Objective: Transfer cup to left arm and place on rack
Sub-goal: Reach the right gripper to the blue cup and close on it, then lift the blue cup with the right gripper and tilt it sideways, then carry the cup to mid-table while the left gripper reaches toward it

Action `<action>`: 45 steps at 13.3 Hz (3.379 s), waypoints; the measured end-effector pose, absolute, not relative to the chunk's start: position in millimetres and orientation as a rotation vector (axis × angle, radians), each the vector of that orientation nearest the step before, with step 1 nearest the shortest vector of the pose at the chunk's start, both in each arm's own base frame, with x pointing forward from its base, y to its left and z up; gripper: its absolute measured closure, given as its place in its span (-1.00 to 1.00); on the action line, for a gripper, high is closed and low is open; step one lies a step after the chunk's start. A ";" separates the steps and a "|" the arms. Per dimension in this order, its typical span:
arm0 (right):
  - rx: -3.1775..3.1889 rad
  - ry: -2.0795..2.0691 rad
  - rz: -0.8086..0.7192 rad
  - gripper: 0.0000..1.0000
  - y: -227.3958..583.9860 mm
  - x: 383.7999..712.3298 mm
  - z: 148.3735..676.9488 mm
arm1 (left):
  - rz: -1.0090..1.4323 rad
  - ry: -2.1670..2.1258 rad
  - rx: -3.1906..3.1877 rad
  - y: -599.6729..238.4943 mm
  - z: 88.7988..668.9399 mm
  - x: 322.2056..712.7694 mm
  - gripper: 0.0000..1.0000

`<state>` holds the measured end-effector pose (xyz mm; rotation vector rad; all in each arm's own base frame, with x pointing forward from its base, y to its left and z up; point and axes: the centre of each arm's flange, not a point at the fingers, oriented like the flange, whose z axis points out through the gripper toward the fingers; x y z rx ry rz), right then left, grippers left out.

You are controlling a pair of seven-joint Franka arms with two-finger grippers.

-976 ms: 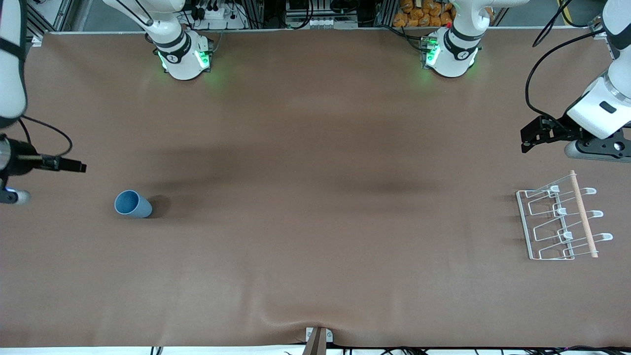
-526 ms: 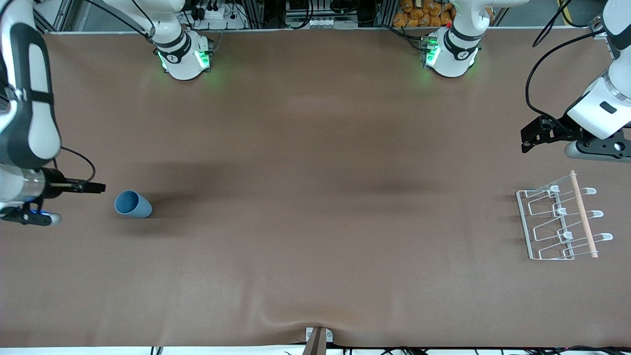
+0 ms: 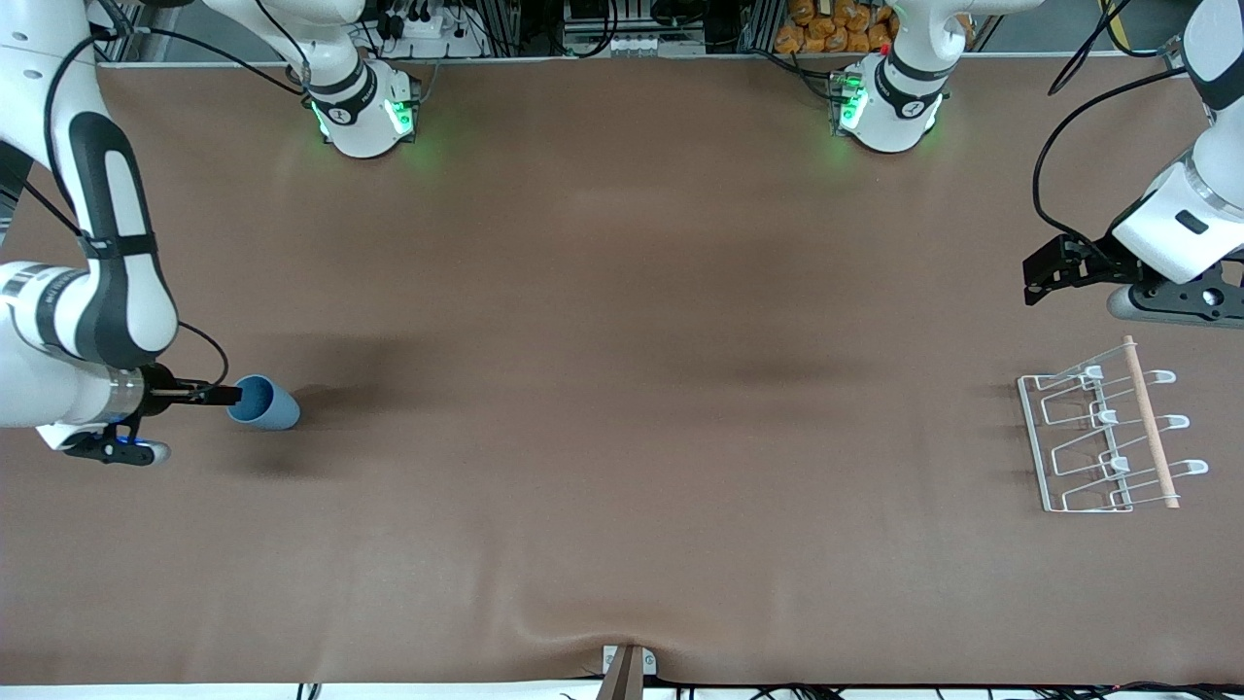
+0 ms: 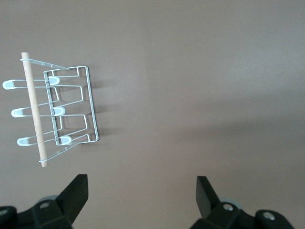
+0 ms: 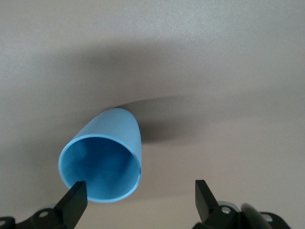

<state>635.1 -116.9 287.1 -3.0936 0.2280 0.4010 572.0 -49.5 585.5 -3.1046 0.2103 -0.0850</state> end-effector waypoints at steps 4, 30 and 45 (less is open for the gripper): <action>-3.091 0.227 0.419 -1.00 -116.3 632.9 269.2 | -0.081 0.211 -3.105 -49.6 583.9 572.8 -1.00; -2.913 0.204 0.473 0.88 -68.2 646.4 334.1 | -0.057 0.136 -3.271 -46.7 576.5 583.2 -1.00; -2.300 0.046 0.426 0.88 111.5 654.8 431.6 | 1.021 -1.718 -3.152 -125.3 580.3 569.9 -1.00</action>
